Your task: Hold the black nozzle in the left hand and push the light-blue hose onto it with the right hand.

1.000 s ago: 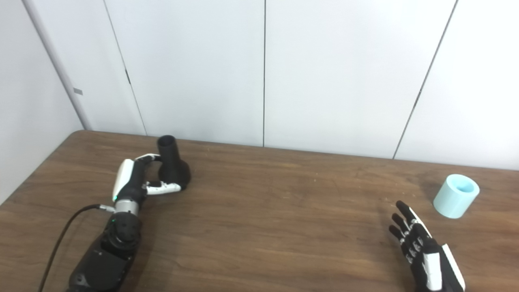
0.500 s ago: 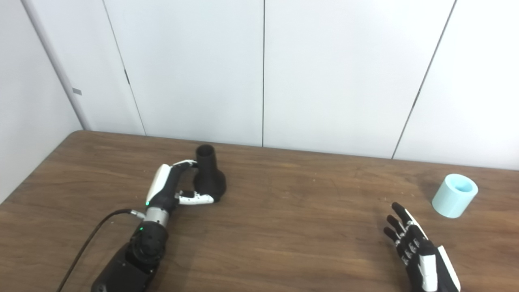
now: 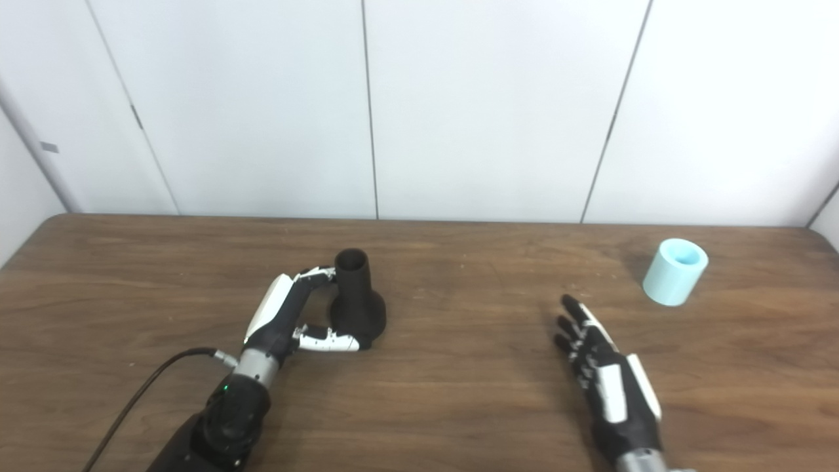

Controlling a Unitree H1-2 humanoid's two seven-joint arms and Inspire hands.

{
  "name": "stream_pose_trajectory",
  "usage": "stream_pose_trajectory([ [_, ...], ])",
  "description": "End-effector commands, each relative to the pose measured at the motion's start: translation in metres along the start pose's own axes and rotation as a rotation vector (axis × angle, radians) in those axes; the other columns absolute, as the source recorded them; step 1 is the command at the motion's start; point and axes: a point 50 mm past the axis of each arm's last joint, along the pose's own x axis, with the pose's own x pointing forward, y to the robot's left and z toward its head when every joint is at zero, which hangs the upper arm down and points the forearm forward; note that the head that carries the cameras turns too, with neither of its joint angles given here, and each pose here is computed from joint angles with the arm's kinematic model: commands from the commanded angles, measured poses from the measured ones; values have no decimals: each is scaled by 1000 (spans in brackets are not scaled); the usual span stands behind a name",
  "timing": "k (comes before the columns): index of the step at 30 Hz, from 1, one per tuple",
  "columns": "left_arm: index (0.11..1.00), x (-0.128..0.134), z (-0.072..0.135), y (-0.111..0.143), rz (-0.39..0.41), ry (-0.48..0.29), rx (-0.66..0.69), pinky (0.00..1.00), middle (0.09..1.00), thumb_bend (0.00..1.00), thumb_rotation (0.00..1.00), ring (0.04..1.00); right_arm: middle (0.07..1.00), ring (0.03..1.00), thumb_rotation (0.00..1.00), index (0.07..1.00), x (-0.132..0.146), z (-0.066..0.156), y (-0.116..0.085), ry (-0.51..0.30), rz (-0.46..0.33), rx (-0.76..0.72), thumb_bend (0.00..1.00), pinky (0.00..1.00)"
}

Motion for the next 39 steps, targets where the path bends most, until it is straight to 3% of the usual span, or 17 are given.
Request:
stream_pose_trajectory([
  [1,484,-11,-6,-10,-89,8,57,1000,808,522,74,932,968,959,956,923,5,17,6,-65,-3,-19,674,932],
  [14,485,-28,9,-35,-186,-113,106,1000,808,522,74,938,952,939,935,913,7,23,23,-55,-30,-9,663,898],
  [33,485,-42,21,-63,-241,-109,102,1000,811,523,77,945,951,940,912,910,5,24,16,-57,-33,-7,672,895],
  [36,485,-42,19,-63,-236,-106,99,1000,811,523,77,945,971,939,844,931,5,33,13,-76,-43,-33,700,906],
  [39,486,-42,15,-62,-232,-99,98,1000,811,523,77,945,940,920,759,929,7,59,13,-122,-97,-129,695,896],
])
